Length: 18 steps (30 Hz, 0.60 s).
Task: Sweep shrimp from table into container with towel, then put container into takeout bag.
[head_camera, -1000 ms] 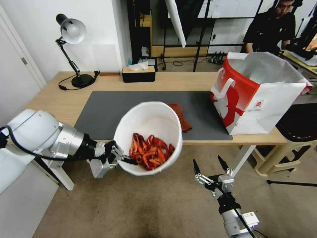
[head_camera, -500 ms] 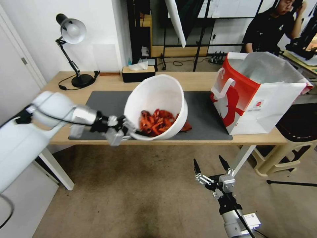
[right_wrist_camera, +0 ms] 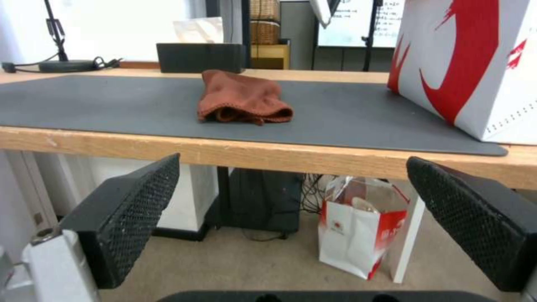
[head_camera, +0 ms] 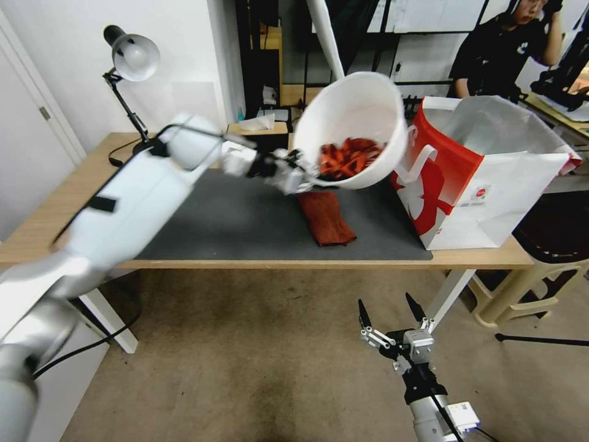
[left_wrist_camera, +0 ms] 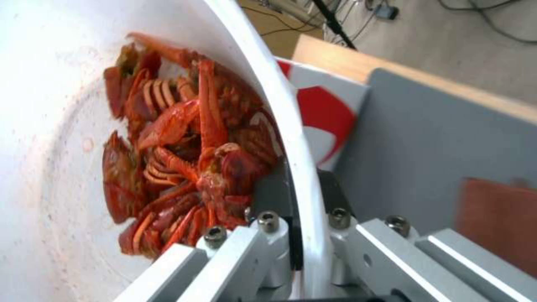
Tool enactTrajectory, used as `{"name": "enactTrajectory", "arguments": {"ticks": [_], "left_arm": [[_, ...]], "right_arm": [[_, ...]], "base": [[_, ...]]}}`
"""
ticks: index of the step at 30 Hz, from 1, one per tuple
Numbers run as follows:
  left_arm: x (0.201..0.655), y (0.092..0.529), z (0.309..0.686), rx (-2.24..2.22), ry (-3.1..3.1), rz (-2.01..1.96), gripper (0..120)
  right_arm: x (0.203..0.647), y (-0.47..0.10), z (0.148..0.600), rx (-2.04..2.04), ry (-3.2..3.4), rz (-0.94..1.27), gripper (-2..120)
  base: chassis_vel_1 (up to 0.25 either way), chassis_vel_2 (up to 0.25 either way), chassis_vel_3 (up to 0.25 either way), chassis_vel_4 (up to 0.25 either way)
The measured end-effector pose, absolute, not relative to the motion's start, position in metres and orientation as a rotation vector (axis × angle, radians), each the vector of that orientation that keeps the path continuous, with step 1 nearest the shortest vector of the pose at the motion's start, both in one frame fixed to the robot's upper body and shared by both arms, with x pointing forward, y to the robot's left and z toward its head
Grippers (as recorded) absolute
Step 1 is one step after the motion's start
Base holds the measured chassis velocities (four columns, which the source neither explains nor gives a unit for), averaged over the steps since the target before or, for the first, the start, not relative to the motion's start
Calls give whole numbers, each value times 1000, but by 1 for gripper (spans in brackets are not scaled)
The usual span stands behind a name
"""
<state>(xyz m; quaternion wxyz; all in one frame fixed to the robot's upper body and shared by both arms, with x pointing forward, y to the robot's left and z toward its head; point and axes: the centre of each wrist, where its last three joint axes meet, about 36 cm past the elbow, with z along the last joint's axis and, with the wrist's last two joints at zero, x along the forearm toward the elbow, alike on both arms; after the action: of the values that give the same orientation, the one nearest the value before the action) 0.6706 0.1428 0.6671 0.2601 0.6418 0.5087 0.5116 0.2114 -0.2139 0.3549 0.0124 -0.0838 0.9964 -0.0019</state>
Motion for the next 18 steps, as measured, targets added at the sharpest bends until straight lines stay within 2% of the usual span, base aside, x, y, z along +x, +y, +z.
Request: {"name": "enactTrajectory", "arguments": {"ticks": [10, 14, 18], "left_arm": [[713, 90, 704, 1646, 1371, 1431, 0], [717, 59, 718, 1623, 1348, 1425, 0], [717, 46, 723, 1616, 1336, 1415, 0]], "right_arm": [[211, -209, 350, -265, 3114, 3, 100], [211, -209, 349, -266, 3114, 2, 100], [212, -208, 348, -266, 3113, 2, 100]], "base": [[0, 0, 0, 0], [0, 0, 0, 0], [0, 0, 0, 0]]}}
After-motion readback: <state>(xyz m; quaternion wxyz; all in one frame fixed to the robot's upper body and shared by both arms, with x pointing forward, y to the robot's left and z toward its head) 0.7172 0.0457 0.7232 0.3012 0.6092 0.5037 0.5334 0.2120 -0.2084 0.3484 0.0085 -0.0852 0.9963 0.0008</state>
